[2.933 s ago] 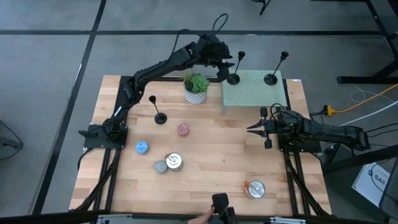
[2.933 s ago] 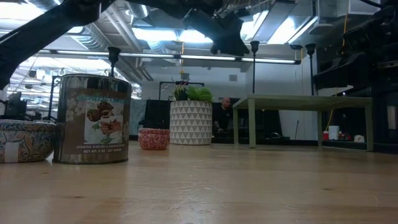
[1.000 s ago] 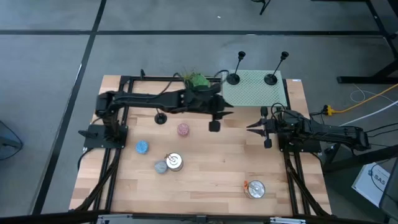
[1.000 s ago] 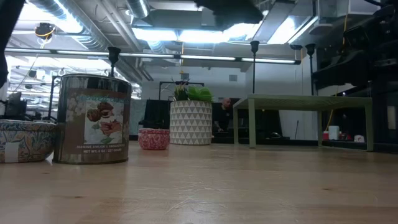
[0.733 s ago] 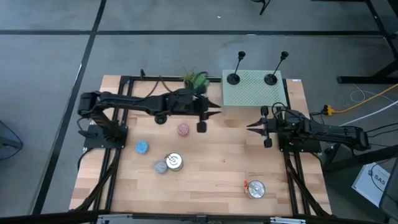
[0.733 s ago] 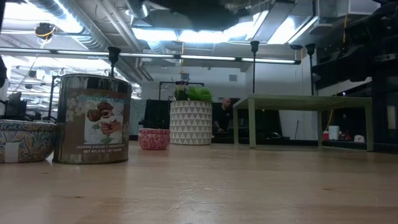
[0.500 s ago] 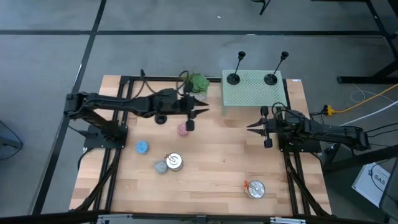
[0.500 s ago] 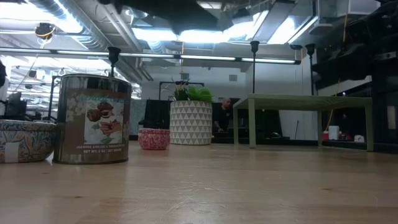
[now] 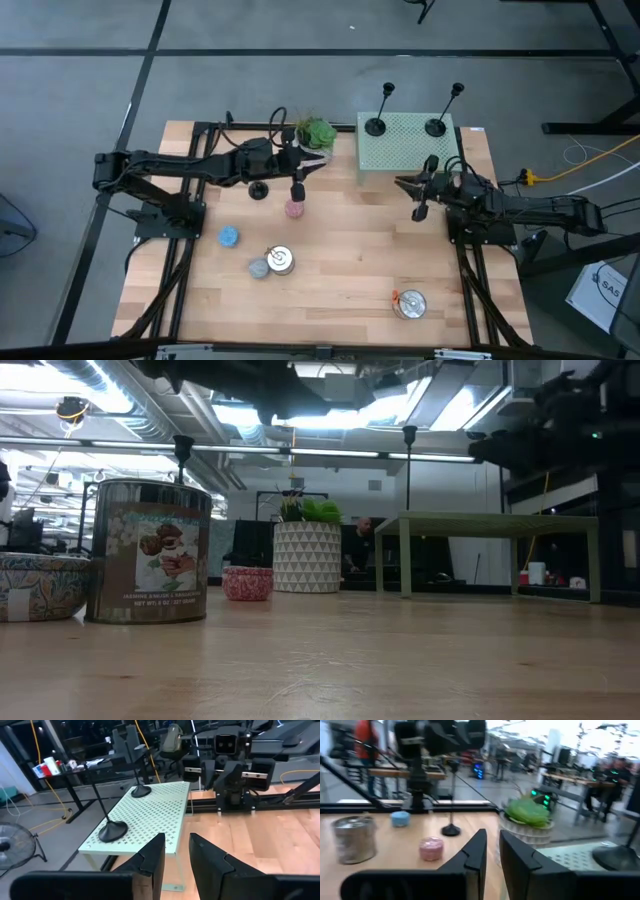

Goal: Pick & Place candle stick holders
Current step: Put the right black candle holder and aligned with other black candle holder on the shelf

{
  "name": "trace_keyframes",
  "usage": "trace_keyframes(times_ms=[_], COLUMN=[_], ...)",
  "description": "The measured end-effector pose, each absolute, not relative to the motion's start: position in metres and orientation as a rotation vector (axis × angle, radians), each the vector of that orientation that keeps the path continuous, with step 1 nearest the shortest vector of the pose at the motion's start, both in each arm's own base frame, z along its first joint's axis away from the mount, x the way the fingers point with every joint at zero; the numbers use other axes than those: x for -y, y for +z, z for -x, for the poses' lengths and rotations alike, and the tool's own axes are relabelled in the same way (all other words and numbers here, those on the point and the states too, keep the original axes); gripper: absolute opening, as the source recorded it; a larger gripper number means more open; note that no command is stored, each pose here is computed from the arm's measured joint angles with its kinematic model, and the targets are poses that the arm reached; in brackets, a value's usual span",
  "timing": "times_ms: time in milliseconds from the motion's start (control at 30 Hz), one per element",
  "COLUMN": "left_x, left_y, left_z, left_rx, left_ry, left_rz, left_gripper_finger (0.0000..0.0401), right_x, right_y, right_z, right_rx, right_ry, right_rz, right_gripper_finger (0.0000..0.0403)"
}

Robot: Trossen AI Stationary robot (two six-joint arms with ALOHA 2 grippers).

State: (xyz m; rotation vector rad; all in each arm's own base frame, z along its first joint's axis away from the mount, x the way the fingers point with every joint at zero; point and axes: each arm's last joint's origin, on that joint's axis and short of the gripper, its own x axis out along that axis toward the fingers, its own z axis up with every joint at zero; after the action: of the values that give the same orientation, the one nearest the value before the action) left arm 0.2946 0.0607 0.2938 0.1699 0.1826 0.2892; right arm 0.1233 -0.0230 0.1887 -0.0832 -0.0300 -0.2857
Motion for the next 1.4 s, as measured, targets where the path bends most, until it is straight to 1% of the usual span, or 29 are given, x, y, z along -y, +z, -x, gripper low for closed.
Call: trace_keyframes(times_ms=[233,400,600,933,1033,1133,1200,1300,1400], left_x=[-0.061,-0.061,-0.061,-0.061,-0.061,-0.061,-0.061,-0.061,-0.061], left_y=[0.294,0.293,0.293,0.293,0.293,0.293,0.292,0.291,0.290], left_z=[-0.295,-0.295,-0.295,-0.295,-0.295,-0.295,-0.295,-0.294,-0.294], left_rx=[-0.184,-0.185,-0.186,-0.185,-0.187,-0.192,-0.200,-0.215,-0.223], left_ry=[0.289,0.289,0.287,0.288,0.287,0.285,0.284,0.281,0.279], left_rz=[-0.170,-0.170,-0.177,-0.170,-0.178,-0.193,-0.195,-0.211,-0.220], left_gripper_finger=[0.0079,0.0083,0.0081,0.0083,0.0083,0.0081,0.0079,0.0080,0.0082], right_x=[0.029,0.031,0.030,0.031,0.034,0.040,0.044,0.049,0.056], right_y=[0.226,0.247,0.253,0.251,0.250,0.246,0.248,0.253,0.259], right_z=[-0.148,-0.165,-0.175,-0.184,-0.189,-0.195,-0.201,-0.211,-0.218], right_rx=[-0.010,-0.011,-0.020,-0.016,-0.001,-0.052,-0.074,-0.107,-0.145], right_ry=[-0.358,-0.335,-0.235,-0.233,-0.319,-0.463,-0.518,-0.554,-0.636], right_rz=[0.067,0.109,0.119,0.119,0.119,0.120,0.126,0.156,0.189], right_gripper_finger=[0.0054,0.0054,0.0054,0.0054,0.0054,0.0057,0.0063,0.0085,0.0122])
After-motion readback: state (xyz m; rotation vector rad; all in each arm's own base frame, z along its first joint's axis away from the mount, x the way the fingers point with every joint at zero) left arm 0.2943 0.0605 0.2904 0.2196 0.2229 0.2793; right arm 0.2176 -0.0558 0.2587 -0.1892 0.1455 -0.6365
